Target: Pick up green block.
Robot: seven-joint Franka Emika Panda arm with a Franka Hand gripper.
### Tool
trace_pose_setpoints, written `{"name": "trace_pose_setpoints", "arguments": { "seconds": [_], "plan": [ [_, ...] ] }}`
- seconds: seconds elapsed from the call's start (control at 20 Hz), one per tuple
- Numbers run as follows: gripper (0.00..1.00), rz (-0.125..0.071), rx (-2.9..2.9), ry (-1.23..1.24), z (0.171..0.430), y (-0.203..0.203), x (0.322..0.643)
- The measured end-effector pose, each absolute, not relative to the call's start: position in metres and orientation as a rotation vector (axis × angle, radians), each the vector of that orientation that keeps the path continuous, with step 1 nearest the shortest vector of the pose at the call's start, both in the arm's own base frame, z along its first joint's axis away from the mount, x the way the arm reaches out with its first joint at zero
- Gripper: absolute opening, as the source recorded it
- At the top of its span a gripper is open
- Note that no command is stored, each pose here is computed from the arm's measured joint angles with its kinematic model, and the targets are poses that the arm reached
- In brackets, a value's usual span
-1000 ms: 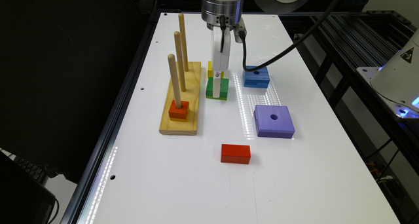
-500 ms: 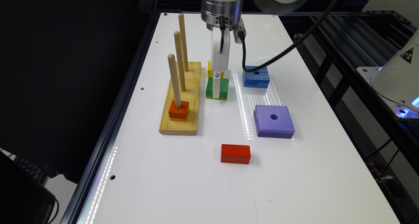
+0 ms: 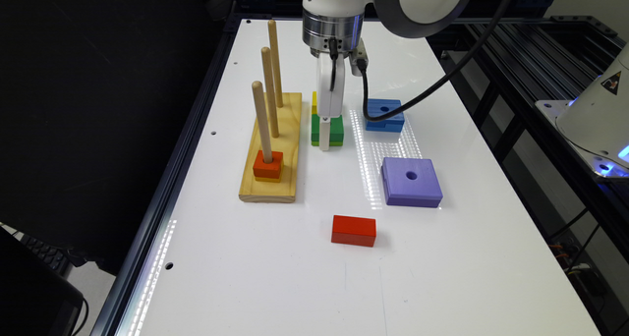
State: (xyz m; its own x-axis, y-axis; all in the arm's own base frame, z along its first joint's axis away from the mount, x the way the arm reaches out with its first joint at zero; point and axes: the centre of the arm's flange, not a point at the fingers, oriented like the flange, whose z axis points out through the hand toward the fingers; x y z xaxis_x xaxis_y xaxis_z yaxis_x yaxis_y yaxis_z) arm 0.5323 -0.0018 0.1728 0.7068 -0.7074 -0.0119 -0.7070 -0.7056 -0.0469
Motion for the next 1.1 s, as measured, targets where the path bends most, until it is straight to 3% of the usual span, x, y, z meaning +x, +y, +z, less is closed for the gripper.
{"name": "trace_pose_setpoints", "arguments": {
  "seconds": [0.85,1.1],
  "plan": [
    [0.0,-0.01,-2.859,1.185,0.173,-0.002,0.532],
    [0.0,-0.018,-2.861,1.184,0.189,-0.003,0.534]
  ]
}}
